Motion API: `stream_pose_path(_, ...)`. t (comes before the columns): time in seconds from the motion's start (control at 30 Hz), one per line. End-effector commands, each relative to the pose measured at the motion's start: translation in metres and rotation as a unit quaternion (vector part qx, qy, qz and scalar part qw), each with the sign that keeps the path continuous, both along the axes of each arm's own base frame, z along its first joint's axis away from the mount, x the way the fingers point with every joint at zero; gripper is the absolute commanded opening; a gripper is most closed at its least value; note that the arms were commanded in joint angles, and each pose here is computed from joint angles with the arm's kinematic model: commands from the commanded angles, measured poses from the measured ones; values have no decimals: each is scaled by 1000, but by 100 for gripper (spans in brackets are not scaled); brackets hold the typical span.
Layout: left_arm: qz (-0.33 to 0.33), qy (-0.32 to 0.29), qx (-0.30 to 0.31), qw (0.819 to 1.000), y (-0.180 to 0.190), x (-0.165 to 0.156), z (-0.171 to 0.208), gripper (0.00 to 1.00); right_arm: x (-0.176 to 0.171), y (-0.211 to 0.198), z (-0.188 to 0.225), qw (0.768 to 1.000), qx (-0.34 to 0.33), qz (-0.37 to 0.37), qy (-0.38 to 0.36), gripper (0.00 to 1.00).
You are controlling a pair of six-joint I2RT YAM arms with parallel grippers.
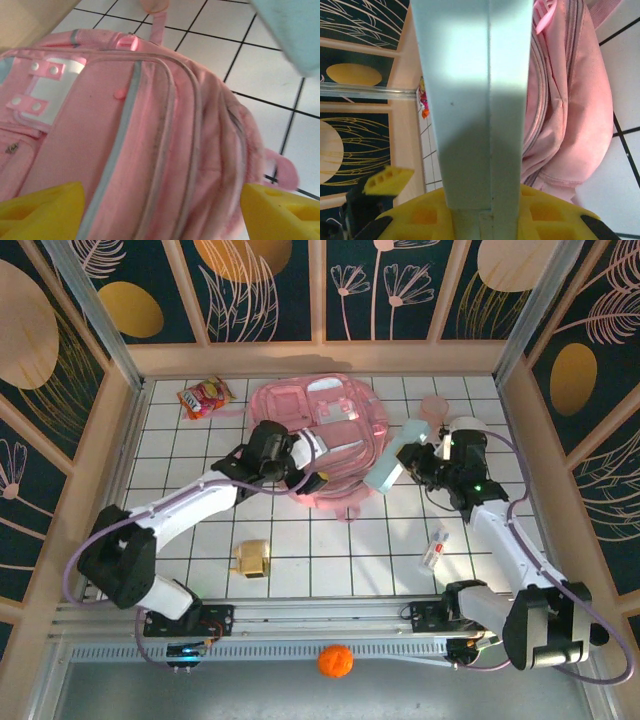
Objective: Pack books, pencil case, and school supplies into a backpack
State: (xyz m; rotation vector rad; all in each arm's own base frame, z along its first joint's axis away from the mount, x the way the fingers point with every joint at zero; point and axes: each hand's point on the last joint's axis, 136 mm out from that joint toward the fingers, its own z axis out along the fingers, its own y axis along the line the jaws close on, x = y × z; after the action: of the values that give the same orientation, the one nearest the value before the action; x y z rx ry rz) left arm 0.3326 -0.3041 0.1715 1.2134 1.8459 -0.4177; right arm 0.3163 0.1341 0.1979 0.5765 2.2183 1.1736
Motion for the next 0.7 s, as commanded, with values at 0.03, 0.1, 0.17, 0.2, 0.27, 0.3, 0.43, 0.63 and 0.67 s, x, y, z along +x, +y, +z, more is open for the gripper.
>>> stream_pose_path(0.03,-10,-42,22,999,-19,24,-1,82,-10,1,4,1000,12,8,1,16)
stream_pose_path(0.1,-11,-39,26,999,-24,31,-8,84,-12,1,5,1000,10,8,0,15)
stream_pose_path(0.17,-17,-37,26,999,-29,34,-10,84,-13,1,7,1000,8,10,-4,16)
stream_pose_path(0.2,-20,-26,33,999,-32,36,-22,85,-13,1,8,1000,7,11,-6,15)
stream_pose_path(0.27,-27,-20,39,999,-35,38,-30,86,-14,0,9,1000,5,9,-7,15)
stream_pose_path(0.3,-29,-16,40,999,-37,39,-33,87,-14,0,8,1000,5,10,-7,16)
stream_pose_path(0.43,-31,1,35,999,-45,42,-50,87,-14,-2,4,1000,0,7,-2,15)
stream_pose_path(0.63,59,-10,50,997,-37,72,-69,73,-16,-1,5,1000,3,7,-3,15)
stream_pose_path(0.67,68,-13,48,996,-36,75,-69,69,-16,-2,4,1000,1,6,-2,15)
